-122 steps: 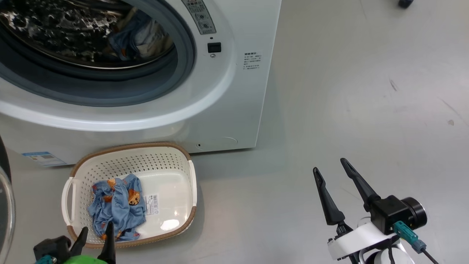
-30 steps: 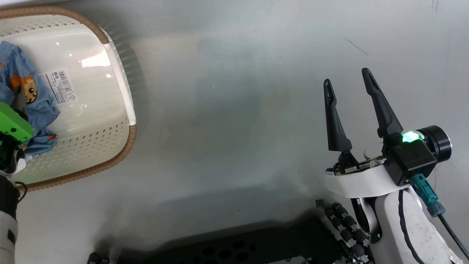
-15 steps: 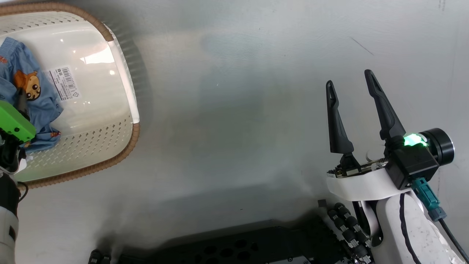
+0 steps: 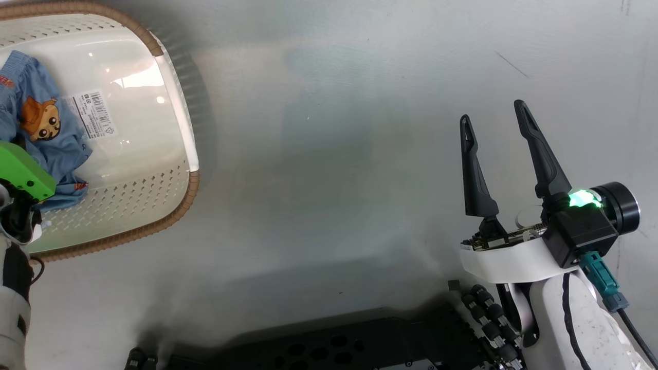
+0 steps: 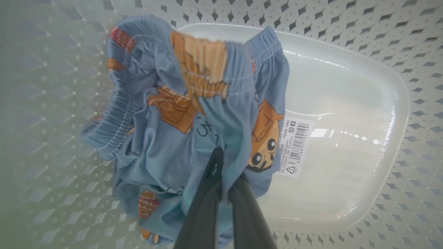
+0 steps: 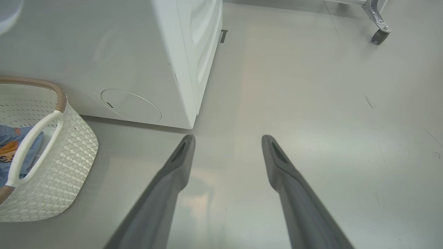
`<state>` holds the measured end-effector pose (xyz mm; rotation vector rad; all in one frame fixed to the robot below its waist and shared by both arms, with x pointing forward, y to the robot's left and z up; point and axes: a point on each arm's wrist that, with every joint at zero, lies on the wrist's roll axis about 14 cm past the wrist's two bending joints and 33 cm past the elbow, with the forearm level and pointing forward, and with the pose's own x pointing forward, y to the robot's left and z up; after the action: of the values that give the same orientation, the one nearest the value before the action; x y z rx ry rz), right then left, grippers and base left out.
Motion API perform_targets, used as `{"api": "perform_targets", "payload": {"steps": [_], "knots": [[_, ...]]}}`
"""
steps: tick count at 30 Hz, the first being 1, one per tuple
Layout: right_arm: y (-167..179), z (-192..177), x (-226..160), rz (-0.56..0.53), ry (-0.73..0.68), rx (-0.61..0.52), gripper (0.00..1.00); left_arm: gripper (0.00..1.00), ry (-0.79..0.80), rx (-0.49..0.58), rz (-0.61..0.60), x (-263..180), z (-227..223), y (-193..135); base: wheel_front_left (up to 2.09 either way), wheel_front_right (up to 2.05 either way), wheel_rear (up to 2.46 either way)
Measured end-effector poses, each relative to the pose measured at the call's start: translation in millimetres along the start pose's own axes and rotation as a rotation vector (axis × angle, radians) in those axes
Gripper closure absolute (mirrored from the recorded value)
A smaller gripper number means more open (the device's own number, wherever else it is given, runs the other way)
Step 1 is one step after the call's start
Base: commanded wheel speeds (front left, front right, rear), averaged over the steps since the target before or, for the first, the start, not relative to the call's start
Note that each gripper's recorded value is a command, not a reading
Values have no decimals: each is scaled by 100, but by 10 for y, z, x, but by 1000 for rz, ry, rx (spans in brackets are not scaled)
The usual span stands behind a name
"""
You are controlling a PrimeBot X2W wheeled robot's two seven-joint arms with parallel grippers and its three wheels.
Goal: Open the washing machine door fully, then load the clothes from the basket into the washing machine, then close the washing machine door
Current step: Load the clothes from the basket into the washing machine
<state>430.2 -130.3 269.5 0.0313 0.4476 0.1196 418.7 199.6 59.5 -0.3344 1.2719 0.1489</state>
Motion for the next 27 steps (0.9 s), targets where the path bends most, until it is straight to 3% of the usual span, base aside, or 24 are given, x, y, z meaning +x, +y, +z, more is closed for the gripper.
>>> {"api": "perform_targets", "payload": {"steps": [12, 27], "knots": [[3, 221, 89, 7, -66, 0, 0, 100, -104, -89, -23, -143, 169, -114, 0, 0, 0], [91, 636, 7, 31, -154, 52, 0, 100, -295, -122, -61, -690, 435, -222, 0, 0, 0]]}}
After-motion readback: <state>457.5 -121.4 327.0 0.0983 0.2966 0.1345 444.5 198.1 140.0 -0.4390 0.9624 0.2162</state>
